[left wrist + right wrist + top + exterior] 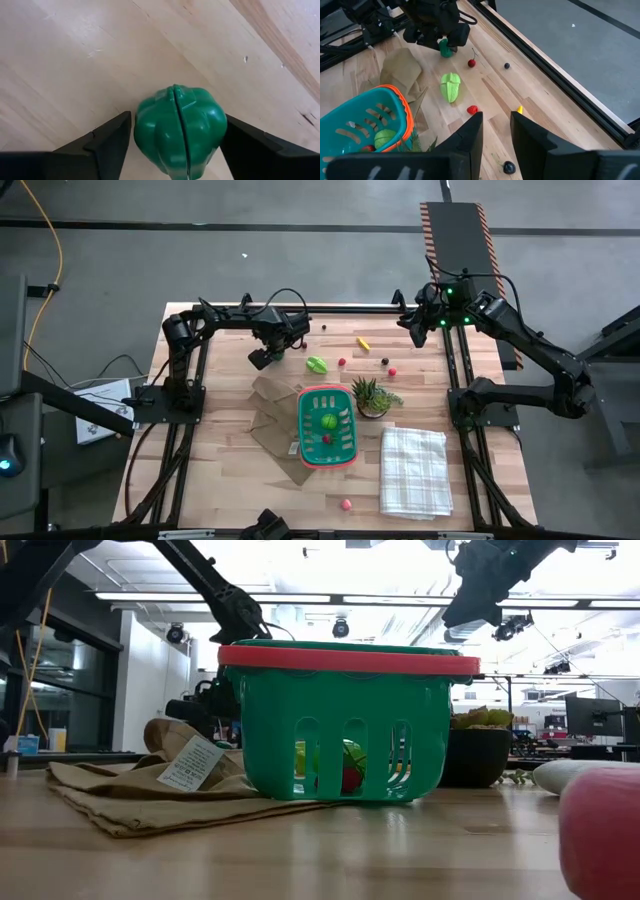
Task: Pick and placing Produce into tupperware
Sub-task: Put the green bell pepper into the green basket
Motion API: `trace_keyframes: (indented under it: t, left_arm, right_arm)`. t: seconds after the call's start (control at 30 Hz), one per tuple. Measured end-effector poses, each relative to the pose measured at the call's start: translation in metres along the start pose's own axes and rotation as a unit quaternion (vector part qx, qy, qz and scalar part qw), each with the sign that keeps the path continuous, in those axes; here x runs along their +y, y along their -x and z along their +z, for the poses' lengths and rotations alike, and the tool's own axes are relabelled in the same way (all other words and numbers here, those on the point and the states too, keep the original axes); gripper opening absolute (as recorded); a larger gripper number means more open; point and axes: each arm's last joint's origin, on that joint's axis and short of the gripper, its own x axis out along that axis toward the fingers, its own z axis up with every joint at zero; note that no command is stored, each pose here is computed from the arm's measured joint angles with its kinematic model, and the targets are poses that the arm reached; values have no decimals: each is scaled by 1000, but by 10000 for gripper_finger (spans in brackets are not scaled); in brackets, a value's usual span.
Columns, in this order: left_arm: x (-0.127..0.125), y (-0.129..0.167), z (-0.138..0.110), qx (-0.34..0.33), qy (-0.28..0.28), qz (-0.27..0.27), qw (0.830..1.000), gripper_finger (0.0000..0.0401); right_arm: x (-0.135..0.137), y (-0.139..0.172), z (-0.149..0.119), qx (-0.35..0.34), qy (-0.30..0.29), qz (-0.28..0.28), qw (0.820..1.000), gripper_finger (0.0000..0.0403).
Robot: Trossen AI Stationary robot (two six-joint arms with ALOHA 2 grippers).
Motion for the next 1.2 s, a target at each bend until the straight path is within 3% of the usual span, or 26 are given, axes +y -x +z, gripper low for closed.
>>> trace_keyframes:
  t: [0.33,0.63,0.97,1.2]
  left_arm:
    - [0,0,0,-2,1,1,1000,204]
    - [1,0,0,-2,-2,5,1000,230]
    - [3,0,1,0,-34,16,999,193]
    - [3,0,1,0,-34,16,999,220]
  right_arm:
    - [0,0,0,0,0,0,1000,90]
    - [0,0,1,-3,5,0,1000,90]
    - [0,0,1,-3,5,-1,1000,90]
    - [0,0,1,-3,5,0,1000,90]
